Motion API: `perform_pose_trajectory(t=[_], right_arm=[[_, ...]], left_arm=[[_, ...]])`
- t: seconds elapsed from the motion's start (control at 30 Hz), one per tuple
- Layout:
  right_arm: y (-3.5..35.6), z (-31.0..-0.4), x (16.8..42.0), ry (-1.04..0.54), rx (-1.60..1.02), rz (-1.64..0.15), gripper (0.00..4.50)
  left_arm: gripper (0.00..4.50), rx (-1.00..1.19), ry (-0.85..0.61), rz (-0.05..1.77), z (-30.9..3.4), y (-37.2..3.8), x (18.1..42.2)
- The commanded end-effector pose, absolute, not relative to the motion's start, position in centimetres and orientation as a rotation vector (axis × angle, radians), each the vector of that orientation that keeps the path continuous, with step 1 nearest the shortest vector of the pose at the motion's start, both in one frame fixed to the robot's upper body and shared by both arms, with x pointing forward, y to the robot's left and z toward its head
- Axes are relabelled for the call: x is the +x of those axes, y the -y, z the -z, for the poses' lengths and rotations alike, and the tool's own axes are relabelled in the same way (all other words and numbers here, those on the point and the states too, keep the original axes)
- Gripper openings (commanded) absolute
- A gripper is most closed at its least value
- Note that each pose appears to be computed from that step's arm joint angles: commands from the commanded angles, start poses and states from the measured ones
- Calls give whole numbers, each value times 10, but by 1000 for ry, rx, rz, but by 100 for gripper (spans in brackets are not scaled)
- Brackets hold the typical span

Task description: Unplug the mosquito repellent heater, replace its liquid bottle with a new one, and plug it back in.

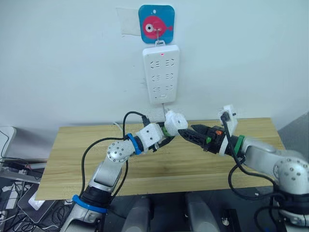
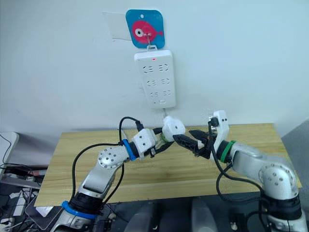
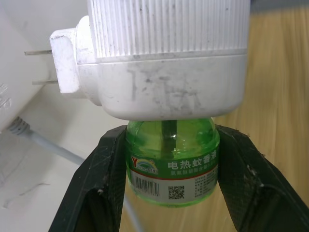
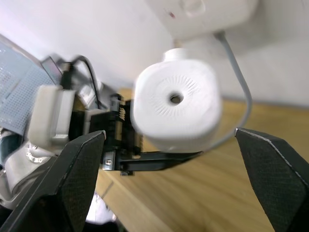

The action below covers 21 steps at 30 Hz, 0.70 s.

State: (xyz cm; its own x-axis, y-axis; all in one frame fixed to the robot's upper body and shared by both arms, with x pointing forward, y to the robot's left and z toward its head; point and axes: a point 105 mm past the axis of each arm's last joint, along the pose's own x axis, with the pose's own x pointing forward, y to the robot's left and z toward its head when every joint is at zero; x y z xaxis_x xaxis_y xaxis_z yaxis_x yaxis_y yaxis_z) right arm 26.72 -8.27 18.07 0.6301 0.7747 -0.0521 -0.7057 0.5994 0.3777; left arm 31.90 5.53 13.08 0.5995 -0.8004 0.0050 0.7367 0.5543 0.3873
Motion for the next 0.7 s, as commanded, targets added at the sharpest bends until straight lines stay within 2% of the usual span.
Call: perform_pose_trajectory(t=[0.03, 0.17, 0.57, 0.67, 0.7], right_arm=[[75, -193, 267, -73, 300, -854, 449], [68, -200, 276, 15, 287, -817, 449], [57, -201, 290, 70, 261, -784, 449], [56, -203, 290, 78, 285, -782, 393], [55, -203, 290, 80, 288, -784, 356]], left_arm=[[225, 235, 264, 892, -157, -47, 316], [225, 201, 268, 900, -159, -39, 313], [225, 97, 268, 969, -163, -28, 299], [225, 100, 263, 972, -163, -28, 297], [225, 105, 260, 974, -163, -28, 296]])
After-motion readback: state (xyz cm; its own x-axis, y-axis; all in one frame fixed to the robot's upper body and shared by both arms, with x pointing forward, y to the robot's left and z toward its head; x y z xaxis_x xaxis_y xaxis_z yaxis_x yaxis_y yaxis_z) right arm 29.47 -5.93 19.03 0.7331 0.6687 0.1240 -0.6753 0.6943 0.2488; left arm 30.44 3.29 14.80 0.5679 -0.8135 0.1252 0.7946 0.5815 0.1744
